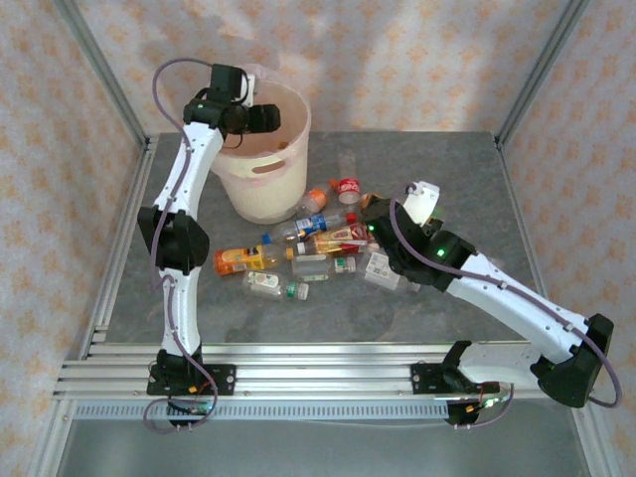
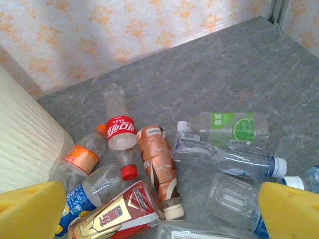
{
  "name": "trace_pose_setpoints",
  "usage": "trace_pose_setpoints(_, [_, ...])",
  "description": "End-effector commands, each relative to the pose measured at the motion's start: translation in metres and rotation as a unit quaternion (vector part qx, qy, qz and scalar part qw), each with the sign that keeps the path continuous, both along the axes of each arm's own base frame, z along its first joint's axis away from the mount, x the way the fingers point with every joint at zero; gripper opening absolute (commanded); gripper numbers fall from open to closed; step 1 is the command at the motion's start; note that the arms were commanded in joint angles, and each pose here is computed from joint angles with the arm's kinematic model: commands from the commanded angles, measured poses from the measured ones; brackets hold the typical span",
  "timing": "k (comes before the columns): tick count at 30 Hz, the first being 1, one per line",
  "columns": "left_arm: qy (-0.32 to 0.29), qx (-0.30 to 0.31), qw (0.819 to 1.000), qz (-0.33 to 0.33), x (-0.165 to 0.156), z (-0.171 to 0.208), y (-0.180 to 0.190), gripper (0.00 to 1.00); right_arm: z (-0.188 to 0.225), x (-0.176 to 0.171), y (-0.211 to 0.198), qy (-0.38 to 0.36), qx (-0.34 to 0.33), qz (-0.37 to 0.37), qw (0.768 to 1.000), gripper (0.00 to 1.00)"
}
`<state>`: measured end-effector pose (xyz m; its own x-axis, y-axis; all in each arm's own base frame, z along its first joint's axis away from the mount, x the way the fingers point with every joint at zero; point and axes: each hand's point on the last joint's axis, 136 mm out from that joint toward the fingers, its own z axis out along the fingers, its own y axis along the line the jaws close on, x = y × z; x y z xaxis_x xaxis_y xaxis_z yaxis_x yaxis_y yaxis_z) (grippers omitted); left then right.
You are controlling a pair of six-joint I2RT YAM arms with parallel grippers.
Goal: Put the plastic bottles in the bin
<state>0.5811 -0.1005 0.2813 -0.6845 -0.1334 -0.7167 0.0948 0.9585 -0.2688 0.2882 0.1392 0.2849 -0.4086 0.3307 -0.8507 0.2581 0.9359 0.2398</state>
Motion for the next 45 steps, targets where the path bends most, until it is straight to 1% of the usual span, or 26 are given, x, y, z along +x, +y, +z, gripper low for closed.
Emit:
trace_pose_setpoints(1, [-0.035, -0.012, 0.999, -0.003, -0.010, 0.045, -0.006, 0.82, -0.004, -0.001, -0.006, 0.008, -0.024, -0.006, 1.000, 0.99])
trace_pose_setpoints(4, [-0.067, -0.021, 0.997, 0.004, -0.022, 0.082, -0.004, 0.94, -0.004, -0.001, -0.007, 0.007, -0.026, -0.007, 1.000, 0.99])
trace_pose_setpoints(7, [-0.097, -0.024, 0.995, 0.011, -0.042, 0.117, 0.001, 1.00, -0.002, -0.001, -0.009, 0.005, -0.031, -0.012, 0.999, 0.99])
trace_pose_setpoints(10, [-0.116, -0.016, 0.993, 0.009, -0.069, 0.144, 0.006, 1.00, -0.001, -0.002, -0.013, 0.001, -0.036, -0.018, 0.999, 0.99])
trace_pose_setpoints(12, [-0.124, -0.006, 0.992, 0.003, -0.095, 0.155, 0.010, 1.00, -0.001, -0.002, -0.016, 0.001, -0.039, -0.023, 0.999, 0.99])
trace_pose_setpoints(13, [-0.127, -0.002, 0.992, -0.001, -0.107, 0.159, 0.011, 1.00, -0.001, -0.003, -0.016, 0.000, -0.040, -0.024, 0.999, 0.99])
trace_pose_setpoints(16, [-0.127, 0.009, 0.992, -0.006, -0.146, 0.149, 0.015, 1.00, -0.004, -0.004, -0.018, 0.001, -0.042, -0.026, 0.999, 0.99])
trace_pose_setpoints(20, [-0.131, 0.022, 0.991, 0.004, -0.199, 0.119, 0.016, 1.00, -0.007, -0.004, -0.018, 0.006, -0.042, -0.023, 0.999, 0.99])
trace_pose_setpoints(21, [-0.127, 0.023, 0.992, 0.013, -0.212, 0.109, 0.017, 1.00, -0.008, -0.004, -0.014, 0.009, -0.042, -0.011, 0.999, 0.99])
trace_pose_setpoints(23, [-0.113, 0.015, 0.993, 0.030, -0.233, 0.090, 0.019, 1.00, -0.012, -0.003, 0.001, 0.021, -0.040, 0.031, 0.999, 0.99])
trace_pose_setpoints(24, [-0.105, 0.011, 0.994, 0.041, -0.244, 0.080, 0.022, 1.00, -0.015, -0.003, 0.012, 0.033, -0.038, 0.063, 0.997, 0.99])
trace_pose_setpoints(27, [-0.089, 0.010, 0.992, 0.084, -0.270, 0.057, 0.039, 1.00, -0.026, -0.006, 0.042, 0.068, -0.038, 0.149, 0.986, 0.99])
trace_pose_setpoints(29, [-0.086, 0.014, 0.989, 0.119, -0.287, 0.045, 0.054, 1.00, -0.040, -0.007, 0.053, 0.097, -0.049, 0.177, 0.978, 0.99])
trace_pose_setpoints(31, [-0.080, 0.011, 0.988, 0.131, -0.301, 0.030, 0.060, 1.00, -0.050, -0.008, 0.058, 0.118, -0.056, 0.185, 0.974, 0.99])
trace_pose_setpoints(35, [0.005, -0.011, 0.988, 0.155, -0.326, -0.031, 0.061, 1.00, -0.061, -0.008, 0.064, 0.139, -0.058, 0.192, 0.970, 0.99])
trace_pose_setpoints(37, [0.044, -0.040, 0.982, 0.182, -0.337, -0.061, 0.060, 1.00, -0.066, -0.009, 0.072, 0.149, -0.055, 0.211, 0.965, 0.99])
trace_pose_setpoints(39, [0.075, -0.074, 0.970, 0.221, -0.350, -0.090, 0.061, 1.00, -0.072, -0.010, 0.081, 0.162, -0.053, 0.229, 0.958, 0.99])
trace_pose_setpoints(42, [0.099, -0.130, 0.947, 0.276, -0.365, -0.122, 0.061, 1.00, -0.080, -0.010, 0.085, 0.179, -0.061, 0.234, 0.954, 0.99])
trace_pose_setpoints(45, [0.103, -0.174, 0.929, 0.311, -0.371, -0.143, 0.057, 1.00, -0.086, -0.010, 0.085, 0.185, -0.068, 0.234, 0.952, 0.99])
